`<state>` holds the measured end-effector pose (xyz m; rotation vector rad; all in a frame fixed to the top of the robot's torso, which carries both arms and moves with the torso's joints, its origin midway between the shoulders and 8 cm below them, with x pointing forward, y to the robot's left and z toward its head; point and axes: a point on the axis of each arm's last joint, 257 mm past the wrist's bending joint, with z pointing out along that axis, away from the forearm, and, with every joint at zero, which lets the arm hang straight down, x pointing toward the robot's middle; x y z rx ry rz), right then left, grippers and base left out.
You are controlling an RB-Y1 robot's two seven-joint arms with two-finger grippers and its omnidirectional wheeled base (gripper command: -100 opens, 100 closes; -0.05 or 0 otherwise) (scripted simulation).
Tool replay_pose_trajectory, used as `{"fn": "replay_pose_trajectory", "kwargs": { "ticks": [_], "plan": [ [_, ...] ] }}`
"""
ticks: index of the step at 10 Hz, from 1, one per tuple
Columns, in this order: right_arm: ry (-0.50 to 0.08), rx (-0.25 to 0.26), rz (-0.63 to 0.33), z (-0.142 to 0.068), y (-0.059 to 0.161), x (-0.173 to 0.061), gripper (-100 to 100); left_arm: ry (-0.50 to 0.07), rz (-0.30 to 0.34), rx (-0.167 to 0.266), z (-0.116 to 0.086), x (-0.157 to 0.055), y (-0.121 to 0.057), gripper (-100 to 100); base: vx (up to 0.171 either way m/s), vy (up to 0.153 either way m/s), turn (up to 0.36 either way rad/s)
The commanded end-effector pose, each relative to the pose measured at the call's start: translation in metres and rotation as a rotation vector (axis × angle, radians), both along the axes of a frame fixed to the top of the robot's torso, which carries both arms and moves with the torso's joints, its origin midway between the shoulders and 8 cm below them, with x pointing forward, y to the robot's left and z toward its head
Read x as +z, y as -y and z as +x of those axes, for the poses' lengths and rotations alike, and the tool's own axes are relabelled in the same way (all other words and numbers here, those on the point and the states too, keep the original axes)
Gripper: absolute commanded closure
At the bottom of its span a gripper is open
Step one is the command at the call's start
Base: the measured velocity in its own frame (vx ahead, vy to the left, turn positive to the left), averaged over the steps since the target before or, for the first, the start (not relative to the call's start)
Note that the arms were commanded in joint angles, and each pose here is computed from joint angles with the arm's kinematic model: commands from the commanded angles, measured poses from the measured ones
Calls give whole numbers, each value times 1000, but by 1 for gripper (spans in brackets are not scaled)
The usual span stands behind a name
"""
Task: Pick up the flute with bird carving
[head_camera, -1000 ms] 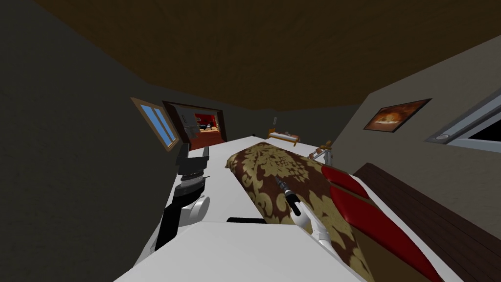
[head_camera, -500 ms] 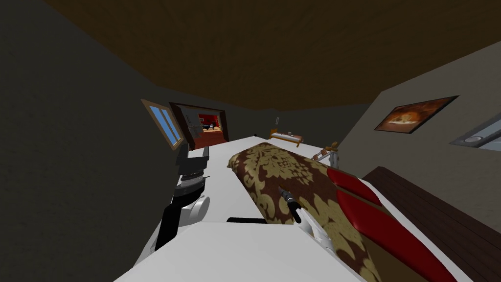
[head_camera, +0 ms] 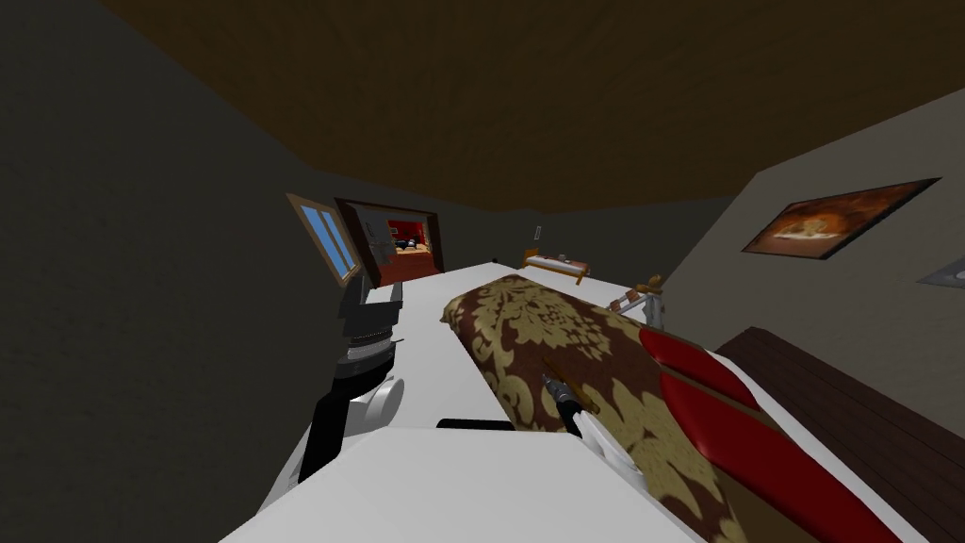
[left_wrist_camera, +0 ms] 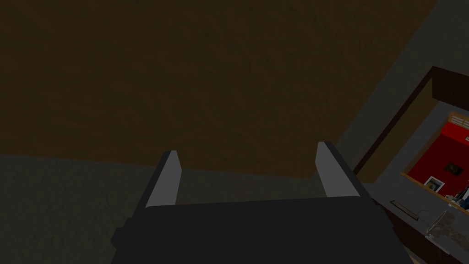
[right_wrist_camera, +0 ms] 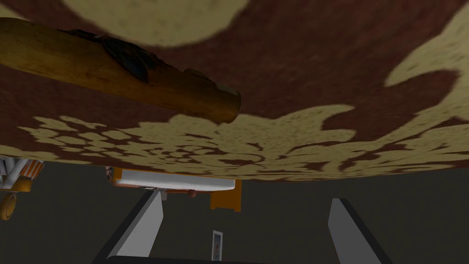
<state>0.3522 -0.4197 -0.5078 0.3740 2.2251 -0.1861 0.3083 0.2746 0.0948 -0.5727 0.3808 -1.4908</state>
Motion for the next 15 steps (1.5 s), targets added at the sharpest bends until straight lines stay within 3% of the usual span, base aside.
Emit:
{"fn": "replay_pose_trajectory", "kwargs": {
  "ticks": [1, 4, 5, 7, 8, 10, 13, 15],
  "plan": [
    [-88, 10, -80, -25, 17, -18, -100, 0, 0, 0, 0, 0, 0, 0, 17, 33, 106],
    [-253, 32, -225, -76, 45, -49, -100, 0, 0, 0, 0, 0, 0, 0, 22, -13, 128],
    [-253, 32, -225, -76, 45, -49, -100, 0, 0, 0, 0, 0, 0, 0, 13, -29, 78],
    [-357, 56, -313, -111, 63, -64, -100, 0, 0, 0, 0, 0, 0, 0, 25, -20, 103],
    [-357, 56, -313, -111, 63, -64, -100, 0, 0, 0, 0, 0, 0, 0, 35, -13, 47],
    [-454, 83, -391, -144, 78, -75, -100, 0, 0, 0, 0, 0, 0, 0, 55, -8, 91],
    [-499, 98, -426, -159, 84, -80, -100, 0, 0, 0, 0, 0, 0, 0, 44, -16, 41],
    [-582, 129, -487, -188, 95, -88, -100, 0, 0, 0, 0, 0, 0, 0, 56, -27, 93]
  ]
}}
